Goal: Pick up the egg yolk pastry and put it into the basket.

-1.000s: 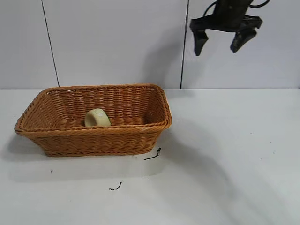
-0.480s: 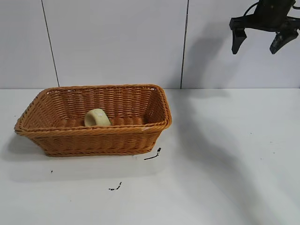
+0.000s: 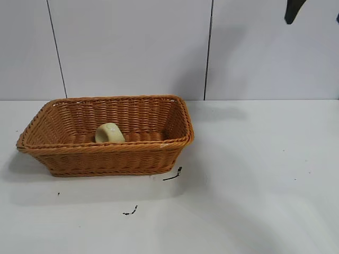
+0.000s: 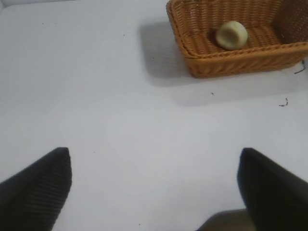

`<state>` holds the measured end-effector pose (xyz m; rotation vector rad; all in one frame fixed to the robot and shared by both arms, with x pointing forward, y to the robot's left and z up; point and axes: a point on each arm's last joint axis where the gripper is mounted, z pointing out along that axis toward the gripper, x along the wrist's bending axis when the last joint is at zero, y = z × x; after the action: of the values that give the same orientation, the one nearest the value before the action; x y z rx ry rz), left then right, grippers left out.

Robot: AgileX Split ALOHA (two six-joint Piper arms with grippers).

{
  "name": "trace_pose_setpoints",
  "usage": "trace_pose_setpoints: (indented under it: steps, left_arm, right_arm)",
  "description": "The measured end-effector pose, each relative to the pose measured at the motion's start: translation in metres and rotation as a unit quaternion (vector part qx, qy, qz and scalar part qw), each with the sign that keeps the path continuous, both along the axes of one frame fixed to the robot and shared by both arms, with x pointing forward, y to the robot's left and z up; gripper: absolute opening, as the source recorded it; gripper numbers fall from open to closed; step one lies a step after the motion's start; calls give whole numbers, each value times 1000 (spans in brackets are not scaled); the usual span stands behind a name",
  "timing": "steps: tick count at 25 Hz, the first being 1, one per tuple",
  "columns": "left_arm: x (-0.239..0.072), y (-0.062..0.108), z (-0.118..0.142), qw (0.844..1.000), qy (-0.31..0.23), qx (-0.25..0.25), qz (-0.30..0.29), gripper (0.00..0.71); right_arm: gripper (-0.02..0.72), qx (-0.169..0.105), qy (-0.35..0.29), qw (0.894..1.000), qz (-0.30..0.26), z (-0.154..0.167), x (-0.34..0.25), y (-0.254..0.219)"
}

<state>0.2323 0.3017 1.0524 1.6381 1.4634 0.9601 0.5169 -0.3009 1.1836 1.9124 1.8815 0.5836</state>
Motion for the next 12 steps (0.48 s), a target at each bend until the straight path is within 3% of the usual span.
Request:
trace_pose_setpoints:
  steps: [6,12]
  left_arm:
    - [0,0,0,1000,0,0,0,696]
    - [0,0,0,1000,0,0,0,696]
  right_arm:
    - [693,-3,-40,999,3,-9,-124,2]
    - [693,-6,-146,989,3,-43,-228,3]
